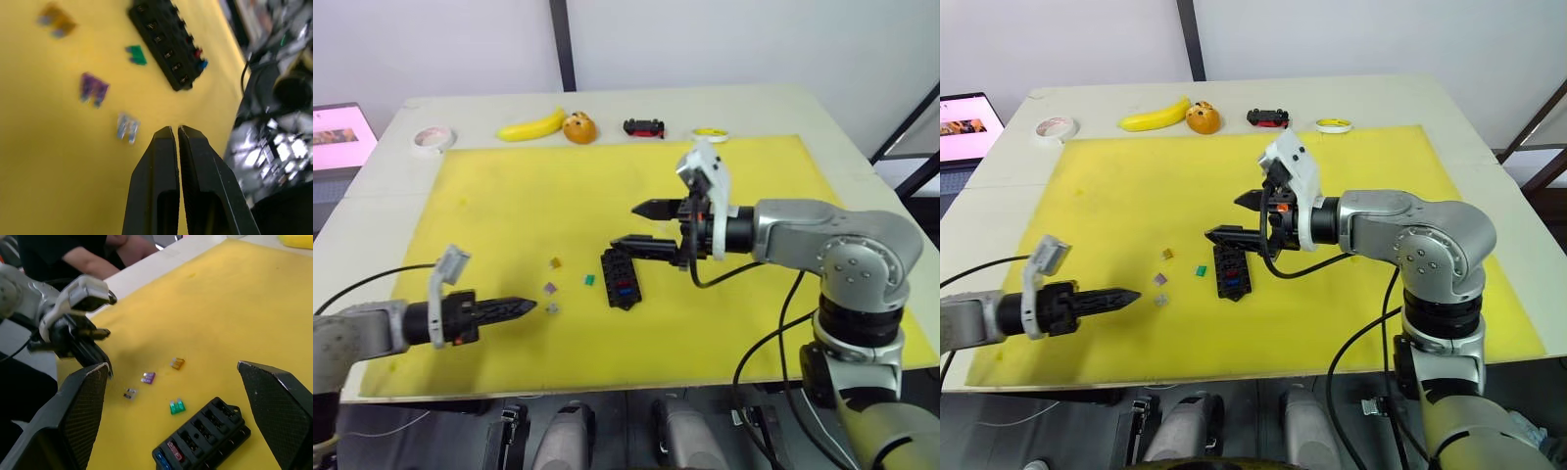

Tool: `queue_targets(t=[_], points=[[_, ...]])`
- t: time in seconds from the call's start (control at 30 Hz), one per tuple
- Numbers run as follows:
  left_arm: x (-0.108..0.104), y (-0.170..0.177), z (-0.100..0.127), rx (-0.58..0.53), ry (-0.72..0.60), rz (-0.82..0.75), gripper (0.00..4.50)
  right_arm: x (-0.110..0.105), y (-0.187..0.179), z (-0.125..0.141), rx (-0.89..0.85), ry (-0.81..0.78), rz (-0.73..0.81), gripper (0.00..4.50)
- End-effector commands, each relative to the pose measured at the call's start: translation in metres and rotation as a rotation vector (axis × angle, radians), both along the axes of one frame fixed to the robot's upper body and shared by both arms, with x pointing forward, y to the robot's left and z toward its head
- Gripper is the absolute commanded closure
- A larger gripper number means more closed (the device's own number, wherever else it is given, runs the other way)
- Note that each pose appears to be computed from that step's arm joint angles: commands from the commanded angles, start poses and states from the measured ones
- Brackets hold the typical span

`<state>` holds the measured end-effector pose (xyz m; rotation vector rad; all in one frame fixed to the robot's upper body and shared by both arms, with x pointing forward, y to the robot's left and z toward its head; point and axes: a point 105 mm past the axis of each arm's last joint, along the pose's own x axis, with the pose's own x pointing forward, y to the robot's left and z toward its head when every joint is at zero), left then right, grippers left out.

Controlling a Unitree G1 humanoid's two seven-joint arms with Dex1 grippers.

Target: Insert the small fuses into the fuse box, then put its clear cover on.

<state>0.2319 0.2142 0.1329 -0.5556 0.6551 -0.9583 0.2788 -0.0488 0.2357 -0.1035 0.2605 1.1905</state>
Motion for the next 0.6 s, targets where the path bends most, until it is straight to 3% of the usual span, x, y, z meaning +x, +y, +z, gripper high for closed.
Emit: queue_targets(t=[0.03,0.07,0.3,0.5,0.6], points=[[-0.016,0.010,0.006,-0.072,0.064,0.023,3.77,-0.012,0.000,0.007,-0.056,-0.099,0.072,0.00],[-0.021,0.013,0.005,-0.093,0.097,0.031,3.51,-0.014,-0.001,0.007,-0.077,-0.113,0.085,0.00],[-0.025,0.021,-0.010,-0.182,0.208,0.146,0.03,-0.019,-0.013,0.003,-0.206,-0.195,0.150,0.00],[-0.009,0.018,-0.015,-0.320,0.290,0.205,0.03,-0.019,-0.016,0.004,-0.243,-0.238,0.175,0.00],[-0.006,0.006,-0.019,-0.334,0.343,0.169,0.03,-0.018,-0.017,0.004,-0.250,-0.248,0.173,0.00]])
